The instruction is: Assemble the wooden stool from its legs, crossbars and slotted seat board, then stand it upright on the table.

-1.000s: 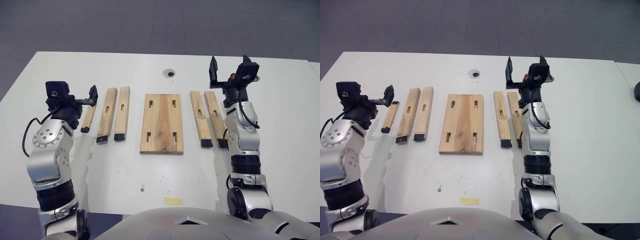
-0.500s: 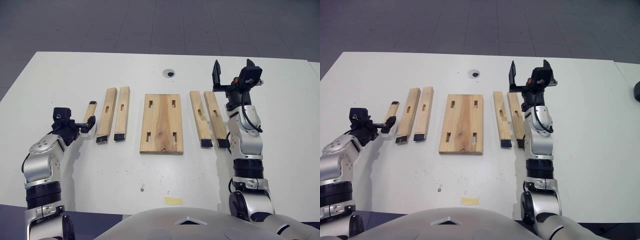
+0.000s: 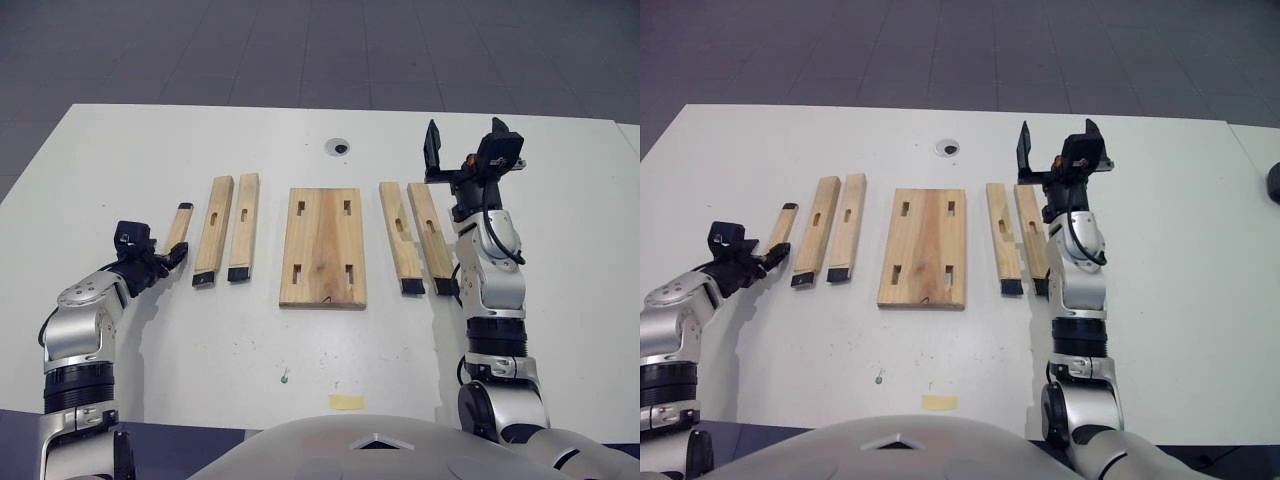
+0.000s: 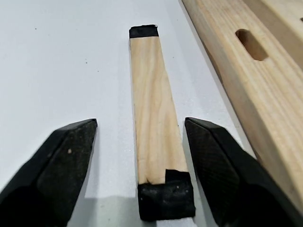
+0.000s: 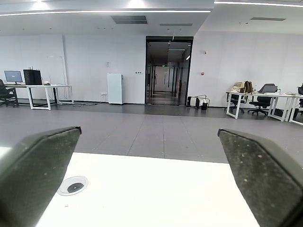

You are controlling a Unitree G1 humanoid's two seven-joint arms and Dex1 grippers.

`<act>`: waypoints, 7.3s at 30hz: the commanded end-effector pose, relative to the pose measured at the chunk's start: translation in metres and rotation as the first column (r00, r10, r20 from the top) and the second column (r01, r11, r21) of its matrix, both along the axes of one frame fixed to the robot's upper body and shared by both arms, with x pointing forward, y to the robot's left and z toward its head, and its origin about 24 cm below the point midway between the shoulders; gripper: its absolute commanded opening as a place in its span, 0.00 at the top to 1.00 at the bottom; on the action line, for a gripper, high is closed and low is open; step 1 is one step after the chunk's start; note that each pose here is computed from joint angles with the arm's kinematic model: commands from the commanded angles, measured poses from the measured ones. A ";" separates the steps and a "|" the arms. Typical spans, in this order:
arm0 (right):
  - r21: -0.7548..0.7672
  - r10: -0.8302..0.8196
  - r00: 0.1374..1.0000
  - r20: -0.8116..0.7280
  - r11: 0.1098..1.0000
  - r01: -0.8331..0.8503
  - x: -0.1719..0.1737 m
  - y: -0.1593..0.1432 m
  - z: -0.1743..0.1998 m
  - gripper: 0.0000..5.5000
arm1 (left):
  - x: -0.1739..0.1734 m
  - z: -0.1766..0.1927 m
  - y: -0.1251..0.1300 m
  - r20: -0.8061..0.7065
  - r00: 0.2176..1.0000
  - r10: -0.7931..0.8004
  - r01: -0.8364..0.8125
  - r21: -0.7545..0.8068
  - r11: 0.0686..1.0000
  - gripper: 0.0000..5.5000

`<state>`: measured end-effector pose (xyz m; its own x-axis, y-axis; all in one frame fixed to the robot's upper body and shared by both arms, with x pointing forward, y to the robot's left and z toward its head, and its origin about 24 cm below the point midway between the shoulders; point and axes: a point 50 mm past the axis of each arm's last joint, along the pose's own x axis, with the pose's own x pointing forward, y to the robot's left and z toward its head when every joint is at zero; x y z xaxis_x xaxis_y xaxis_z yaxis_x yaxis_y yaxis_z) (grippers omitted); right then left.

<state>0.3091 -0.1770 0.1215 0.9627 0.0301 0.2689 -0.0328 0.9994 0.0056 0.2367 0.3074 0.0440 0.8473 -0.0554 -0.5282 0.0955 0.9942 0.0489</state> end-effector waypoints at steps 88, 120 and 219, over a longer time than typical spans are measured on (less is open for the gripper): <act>0.762 0.666 0.745 0.037 0.464 -0.452 -0.013 0.067 0.019 0.92 | 0.015 0.098 -0.192 0.565 0.584 -0.583 0.649 0.107 0.754 0.68; 0.600 0.231 0.939 -0.255 0.799 -0.034 -0.031 0.000 -0.044 0.93 | 0.038 0.109 -0.117 0.589 0.807 0.043 0.097 -0.203 0.974 0.02; 0.023 0.228 0.874 -0.430 0.970 -0.242 0.027 0.017 -0.059 0.02 | 0.036 0.096 -0.129 0.610 0.790 0.059 0.051 -0.161 0.986 0.02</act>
